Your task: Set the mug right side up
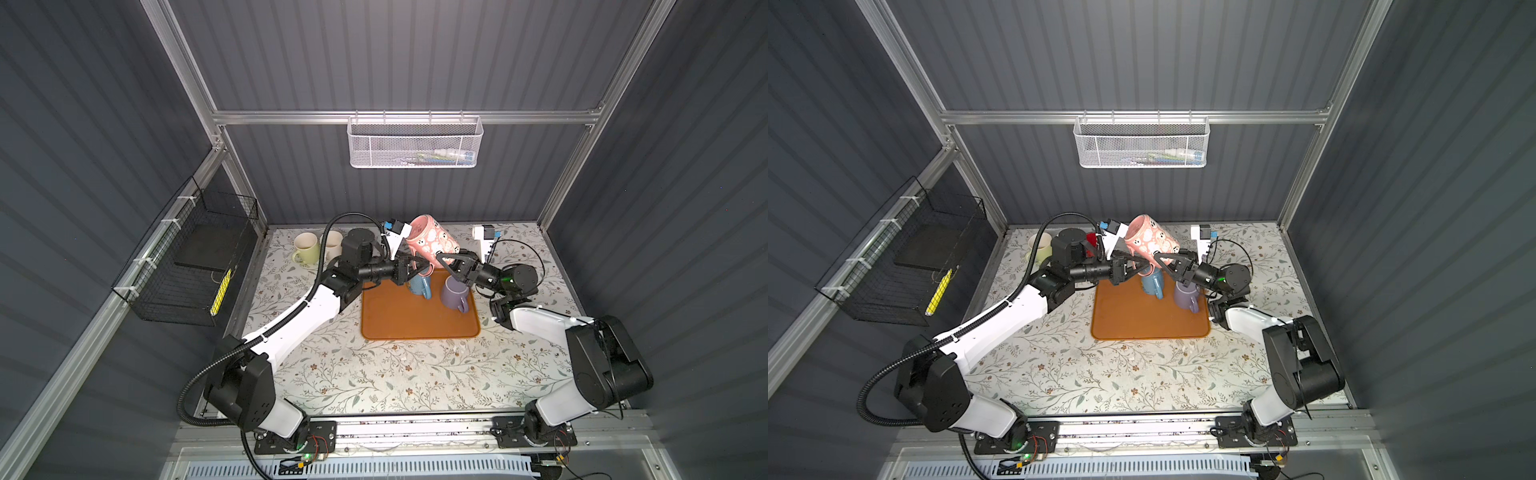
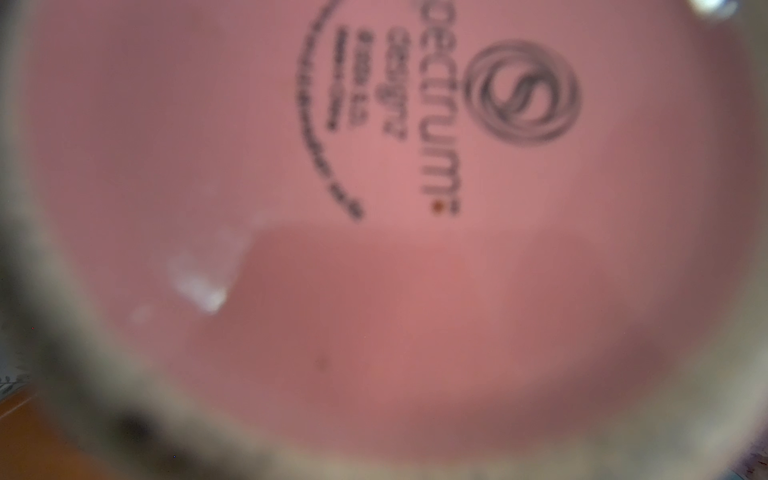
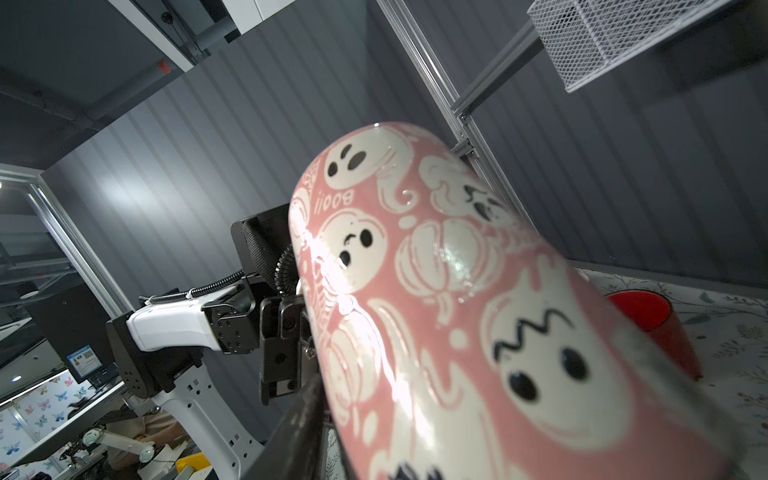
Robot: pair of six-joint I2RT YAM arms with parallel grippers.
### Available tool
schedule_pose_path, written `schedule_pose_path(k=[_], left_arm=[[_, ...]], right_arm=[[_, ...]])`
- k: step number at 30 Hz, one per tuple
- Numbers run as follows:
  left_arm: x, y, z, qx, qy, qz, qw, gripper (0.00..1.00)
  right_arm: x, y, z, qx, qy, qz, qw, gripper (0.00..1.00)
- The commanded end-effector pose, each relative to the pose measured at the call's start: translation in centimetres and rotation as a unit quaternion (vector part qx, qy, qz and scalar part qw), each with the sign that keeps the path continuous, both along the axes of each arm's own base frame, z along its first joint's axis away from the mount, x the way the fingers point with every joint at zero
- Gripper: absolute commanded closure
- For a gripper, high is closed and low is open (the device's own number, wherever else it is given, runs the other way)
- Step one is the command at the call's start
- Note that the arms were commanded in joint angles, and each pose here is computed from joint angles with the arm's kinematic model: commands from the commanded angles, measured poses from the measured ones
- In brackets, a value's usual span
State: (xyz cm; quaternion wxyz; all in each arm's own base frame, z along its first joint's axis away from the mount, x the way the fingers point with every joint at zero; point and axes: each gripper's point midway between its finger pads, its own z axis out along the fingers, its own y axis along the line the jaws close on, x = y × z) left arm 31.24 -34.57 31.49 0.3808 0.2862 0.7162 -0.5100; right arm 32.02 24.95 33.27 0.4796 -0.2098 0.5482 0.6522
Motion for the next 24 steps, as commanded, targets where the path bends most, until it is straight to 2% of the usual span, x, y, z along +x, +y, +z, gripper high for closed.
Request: schedule_pose_path(k=[1,9,17,22,24], left_arm=[[-0.6,-0.3,2.6,-0.029,-0.042,-0.018,0.999,1.00],[-0.2,-0.8,1.7,-0.036,-0.024,-0.022,0.999,1.00],[0.1,-1.2,1.2,-0.042,-0.006,-0.025,0.999,1.00],[0.2,-1.2,0.8,-0.038,-0.002,-0.020,0.999,1.00],[0.4,-1.1,0.4,-0.034,0.001,-0.015,0.999,1.00]], right_arm=[[-1.3,0.0,3.5,0.019,-0.068,0.002,0.997,0.69],[-2.0,0.1,4.8,0.023,-0.095,0.001,0.995,0.85],[-1.6,0.2,5.2,0.021,-0.113,-0.003,0.993,0.87],[-1.3,0.2,5.7,0.026,-0.120,-0.012,0.992,0.99],[-1.2,0.1,6.0,0.029,-0.122,-0.015,0.992,1.00]])
